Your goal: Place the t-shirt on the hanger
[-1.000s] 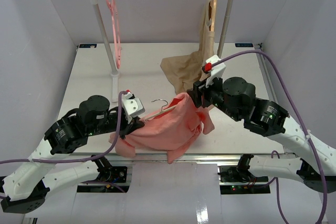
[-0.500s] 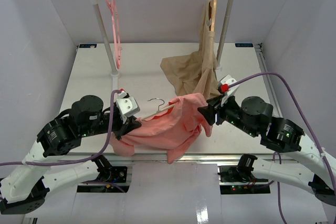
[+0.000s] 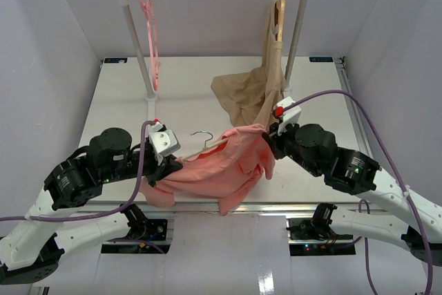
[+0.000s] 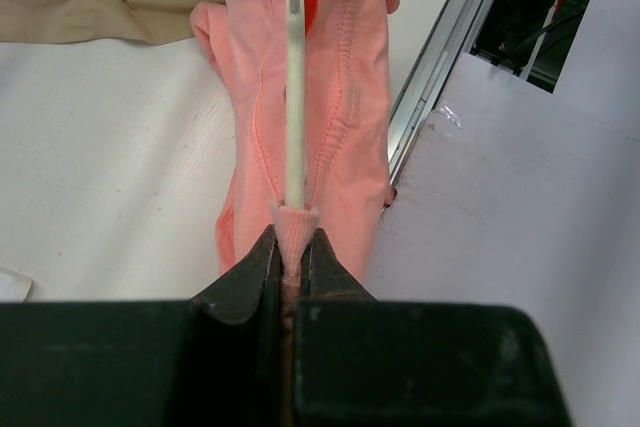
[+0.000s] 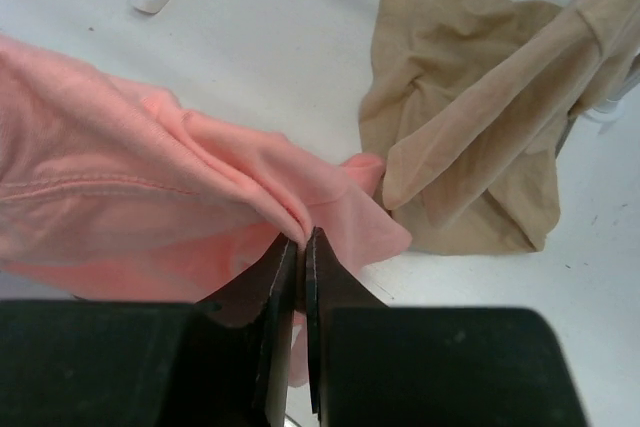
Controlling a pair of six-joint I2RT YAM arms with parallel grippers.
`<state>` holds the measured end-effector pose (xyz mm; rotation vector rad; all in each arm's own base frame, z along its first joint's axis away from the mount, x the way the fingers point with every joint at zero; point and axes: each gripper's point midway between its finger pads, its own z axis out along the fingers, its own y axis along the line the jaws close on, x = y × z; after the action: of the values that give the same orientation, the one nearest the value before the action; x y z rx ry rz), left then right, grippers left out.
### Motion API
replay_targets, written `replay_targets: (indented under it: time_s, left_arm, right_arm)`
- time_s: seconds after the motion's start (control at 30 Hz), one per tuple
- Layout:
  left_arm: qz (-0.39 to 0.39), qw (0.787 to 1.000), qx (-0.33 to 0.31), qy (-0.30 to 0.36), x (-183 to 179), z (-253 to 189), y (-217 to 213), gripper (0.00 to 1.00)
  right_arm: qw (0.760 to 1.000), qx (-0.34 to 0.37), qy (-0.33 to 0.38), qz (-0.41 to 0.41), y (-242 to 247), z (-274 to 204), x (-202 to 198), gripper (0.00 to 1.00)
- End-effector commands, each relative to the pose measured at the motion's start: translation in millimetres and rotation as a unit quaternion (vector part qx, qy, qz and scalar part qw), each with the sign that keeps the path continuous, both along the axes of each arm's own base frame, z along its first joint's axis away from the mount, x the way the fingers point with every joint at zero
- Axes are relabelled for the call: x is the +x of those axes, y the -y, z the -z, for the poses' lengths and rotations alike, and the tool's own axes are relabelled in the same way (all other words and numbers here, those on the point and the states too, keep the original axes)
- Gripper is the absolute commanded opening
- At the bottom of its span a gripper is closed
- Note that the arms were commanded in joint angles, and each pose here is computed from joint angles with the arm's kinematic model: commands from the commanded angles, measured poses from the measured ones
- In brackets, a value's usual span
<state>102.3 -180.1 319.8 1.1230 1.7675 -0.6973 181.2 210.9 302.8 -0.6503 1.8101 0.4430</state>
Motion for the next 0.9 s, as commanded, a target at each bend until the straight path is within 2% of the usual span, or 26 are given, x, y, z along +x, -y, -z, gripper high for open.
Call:
replay_targets:
  time_s: [0.0, 0.07, 0.2, 0.5, 0.67, 0.77, 0.87]
  left_arm:
    - [-0.029, 0.999, 0.007, 0.022, 9, -3, -9, 0.0]
    - [-0.035, 0.999, 0.015, 0.021, 12, 1, -11, 0.0]
    - [-0.006, 1.0, -0.012, 0.025, 1, -12, -6, 0.0]
    - [0.018, 0.998, -0.042, 0.034, -10, -27, -5, 0.0]
    - [0.023, 0.999, -0.033, 0.025, -9, -19, -1, 0.0]
    - [0.034, 0.999, -0.035, 0.022, -11, -17, 2, 0.0]
    - [0.048, 0.998, -0.036, 0.014, -14, -13, 8, 0.0]
  right_arm:
    - [0.996, 0.032, 0.053, 0.065, 19, -51, 17, 0.08]
    - [0.995, 0.03, 0.062, 0.066, 22, -60, 18, 0.08]
    - [0.995, 0.022, 0.068, 0.072, 24, -67, 20, 0.08]
    - [0.997, -0.005, 0.044, 0.058, 16, -39, 20, 0.09]
    - [0.998, 0.013, 0.045, 0.037, 17, -52, 11, 0.43]
    - [0.998, 0.027, 0.049, 0.026, 24, -66, 4, 0.52]
    - [0.997, 0.054, 0.056, 0.006, 31, -83, -8, 0.54]
